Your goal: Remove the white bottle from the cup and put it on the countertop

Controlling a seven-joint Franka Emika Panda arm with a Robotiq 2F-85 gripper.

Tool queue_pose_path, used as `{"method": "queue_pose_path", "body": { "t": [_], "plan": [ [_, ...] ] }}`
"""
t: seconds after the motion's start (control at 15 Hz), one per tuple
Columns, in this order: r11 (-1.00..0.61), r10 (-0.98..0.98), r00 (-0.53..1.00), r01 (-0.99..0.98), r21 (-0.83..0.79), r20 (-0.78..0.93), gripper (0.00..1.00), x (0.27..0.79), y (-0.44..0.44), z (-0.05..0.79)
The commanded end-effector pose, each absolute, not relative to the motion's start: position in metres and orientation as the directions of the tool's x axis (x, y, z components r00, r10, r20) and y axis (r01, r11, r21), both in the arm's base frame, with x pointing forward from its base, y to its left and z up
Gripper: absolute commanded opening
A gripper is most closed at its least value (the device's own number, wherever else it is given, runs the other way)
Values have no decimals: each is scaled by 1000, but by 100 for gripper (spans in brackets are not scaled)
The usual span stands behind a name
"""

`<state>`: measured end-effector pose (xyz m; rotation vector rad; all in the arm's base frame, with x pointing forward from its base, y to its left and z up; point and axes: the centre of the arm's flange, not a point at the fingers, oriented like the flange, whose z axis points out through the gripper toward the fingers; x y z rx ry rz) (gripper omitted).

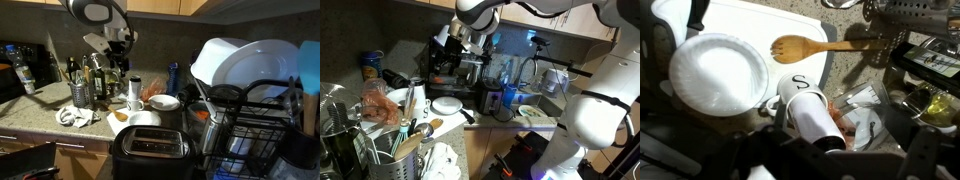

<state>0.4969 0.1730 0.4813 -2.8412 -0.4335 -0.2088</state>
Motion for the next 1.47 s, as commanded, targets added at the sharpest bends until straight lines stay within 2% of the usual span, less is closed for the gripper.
{"method": "queue_pose_path", "body": {
  "t": [0.0, 0.73, 1.0, 1.4],
  "plan": [
    [-902, 317, 924, 364, -233, 214, 100, 539, 194, 471],
    [-872, 395, 889, 442, -210, 232, 100, 602, 244, 442],
    [-858, 473, 860, 499, -119, 192, 100, 613, 250, 451],
    [-840, 510, 845, 530, -114, 162, 100, 618, 257, 458]
  ]
}}
